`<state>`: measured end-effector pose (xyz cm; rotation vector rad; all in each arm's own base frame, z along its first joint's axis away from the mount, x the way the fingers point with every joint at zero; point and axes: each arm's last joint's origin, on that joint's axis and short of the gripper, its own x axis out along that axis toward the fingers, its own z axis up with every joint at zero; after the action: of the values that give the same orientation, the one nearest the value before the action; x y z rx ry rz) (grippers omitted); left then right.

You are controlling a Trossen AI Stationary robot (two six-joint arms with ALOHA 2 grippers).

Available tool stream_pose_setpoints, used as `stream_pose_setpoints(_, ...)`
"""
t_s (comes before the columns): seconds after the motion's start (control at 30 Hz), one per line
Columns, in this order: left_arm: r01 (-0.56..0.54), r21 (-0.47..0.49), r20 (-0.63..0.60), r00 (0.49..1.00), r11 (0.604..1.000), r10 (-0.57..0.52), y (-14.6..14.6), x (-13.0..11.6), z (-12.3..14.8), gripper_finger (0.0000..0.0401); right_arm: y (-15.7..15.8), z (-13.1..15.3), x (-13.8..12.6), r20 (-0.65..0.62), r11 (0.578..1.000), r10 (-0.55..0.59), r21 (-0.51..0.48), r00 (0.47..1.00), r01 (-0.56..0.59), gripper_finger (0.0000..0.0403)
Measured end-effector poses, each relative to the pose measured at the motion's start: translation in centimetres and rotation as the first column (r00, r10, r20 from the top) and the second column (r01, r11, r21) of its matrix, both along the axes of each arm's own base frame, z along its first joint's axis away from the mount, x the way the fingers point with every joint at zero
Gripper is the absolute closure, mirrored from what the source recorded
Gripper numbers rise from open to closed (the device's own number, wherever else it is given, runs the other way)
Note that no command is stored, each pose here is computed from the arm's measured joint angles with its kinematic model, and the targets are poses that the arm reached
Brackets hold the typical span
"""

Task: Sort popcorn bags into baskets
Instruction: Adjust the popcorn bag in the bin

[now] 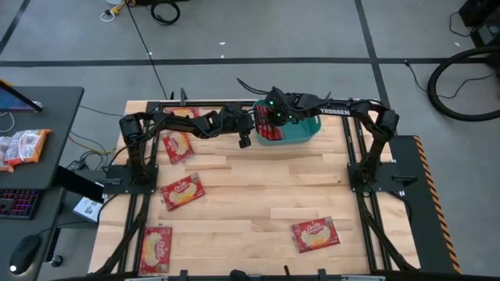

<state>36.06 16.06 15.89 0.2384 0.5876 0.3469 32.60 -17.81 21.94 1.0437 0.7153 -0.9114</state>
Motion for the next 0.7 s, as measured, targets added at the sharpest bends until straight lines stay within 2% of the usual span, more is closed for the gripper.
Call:
stream_pose_setpoints(0.27,-0.003,0.002,-0.001,1.0,1.0,0.003,0.0,0.0,0.0,0.0312,0.0,-0.1,0.0,0.012,1.0,0.006,-0.01,1.0,-0.005,0.0388)
stream_pose_setpoints(0.47,-0.004,0.003,-0.002,1.0,1.0,0.004,0.1,0.0,0.0,0.0312,-0.4,3.2,-0.1,0.042,0.995,0.056,-0.08,0.998,-0.052,0.0365)
stream_pose_setpoints(0.53,-0.007,0.004,-0.002,1.0,1.0,0.007,0.1,0.0,0.0,0.0312,-0.6,3.8,-1.1,-0.026,0.989,0.09,-0.113,0.996,-0.093,0.0358)
stream_pose_setpoints(0.6,-0.008,0.005,-0.002,1.0,1.0,0.008,0.1,-0.1,0.0,0.0312,-1.1,3.7,-2.3,-0.158,0.979,0.124,-0.144,0.98,-0.147,0.0356)
stream_pose_setpoints(0.7,-0.011,0.007,-0.007,1.0,1.0,0.011,0.1,-0.1,0.0,0.0312,-1.7,2.6,-4.3,-0.404,0.95,0.234,-0.1,0.884,-0.297,0.0357)
